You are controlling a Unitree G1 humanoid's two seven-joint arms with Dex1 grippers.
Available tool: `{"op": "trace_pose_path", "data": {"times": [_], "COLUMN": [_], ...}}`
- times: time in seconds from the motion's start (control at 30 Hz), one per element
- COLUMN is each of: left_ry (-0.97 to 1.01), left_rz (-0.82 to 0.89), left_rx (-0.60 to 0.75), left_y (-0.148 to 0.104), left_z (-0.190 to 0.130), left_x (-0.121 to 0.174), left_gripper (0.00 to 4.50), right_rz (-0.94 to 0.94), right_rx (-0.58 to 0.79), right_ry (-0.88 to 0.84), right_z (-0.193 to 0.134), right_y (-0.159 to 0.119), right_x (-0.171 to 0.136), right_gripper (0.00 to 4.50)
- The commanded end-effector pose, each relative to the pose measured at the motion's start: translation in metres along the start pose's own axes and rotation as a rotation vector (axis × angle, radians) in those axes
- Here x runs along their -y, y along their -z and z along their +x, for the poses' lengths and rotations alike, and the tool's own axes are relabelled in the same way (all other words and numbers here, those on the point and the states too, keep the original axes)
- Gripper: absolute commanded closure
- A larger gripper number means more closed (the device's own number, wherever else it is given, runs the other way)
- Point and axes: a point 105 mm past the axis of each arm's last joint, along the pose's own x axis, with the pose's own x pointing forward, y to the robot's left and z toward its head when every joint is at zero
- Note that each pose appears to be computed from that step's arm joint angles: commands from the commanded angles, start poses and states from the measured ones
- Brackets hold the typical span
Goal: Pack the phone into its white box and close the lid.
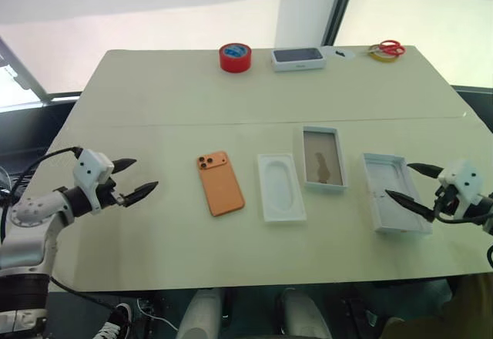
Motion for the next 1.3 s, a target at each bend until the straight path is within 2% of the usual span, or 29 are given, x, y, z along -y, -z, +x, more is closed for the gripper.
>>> {"op": "trace_pose_path", "data": {"times": [0.03,0.23,0.6,0.77,1.0,1.07,1.2,1.3], "left_ry": [-0.009,-0.004,0.057,0.074,0.085,0.126,0.204,0.271], "left_rz": [0.039,0.031,0.054,0.076,0.07,0.027,-0.274,-0.407], "left_rx": [0.049,0.052,0.08,0.044,0.047,0.038,0.068,0.027], "left_y": [-0.015,-0.017,-0.021,-0.026,-0.048,-0.051,-0.065,-0.07], "left_z": [-0.004,0.001,0.004,0.018,0.042,0.051,0.079,0.091], "left_x": [-0.002,0.0,0.009,0.017,0.036,0.048,0.074,0.095], "left_gripper": [0.01,0.01,0.01,0.01,0.01,0.01,0.01,0.01], "right_rz": [-0.031,-0.029,-0.047,-0.07,-0.107,-0.118,-0.148,-0.184], "right_rx": [0.008,-0.016,-0.016,0.045,0.101,0.143,0.238,0.258], "right_ry": [0.053,0.091,0.084,0.085,0.017,-0.039,-0.127,-0.213], "right_z": [-0.018,-0.029,-0.025,-0.011,0.011,0.023,0.045,0.054], "right_y": [-0.007,-0.003,-0.007,-0.023,-0.045,-0.058,-0.09,-0.104], "right_x": [0.016,0.027,0.027,0.026,0.008,-0.006,-0.029,-0.05], "right_gripper": [0.0,0.0,0.0,0.0,0.0,0.0,0.0,0.0]}}
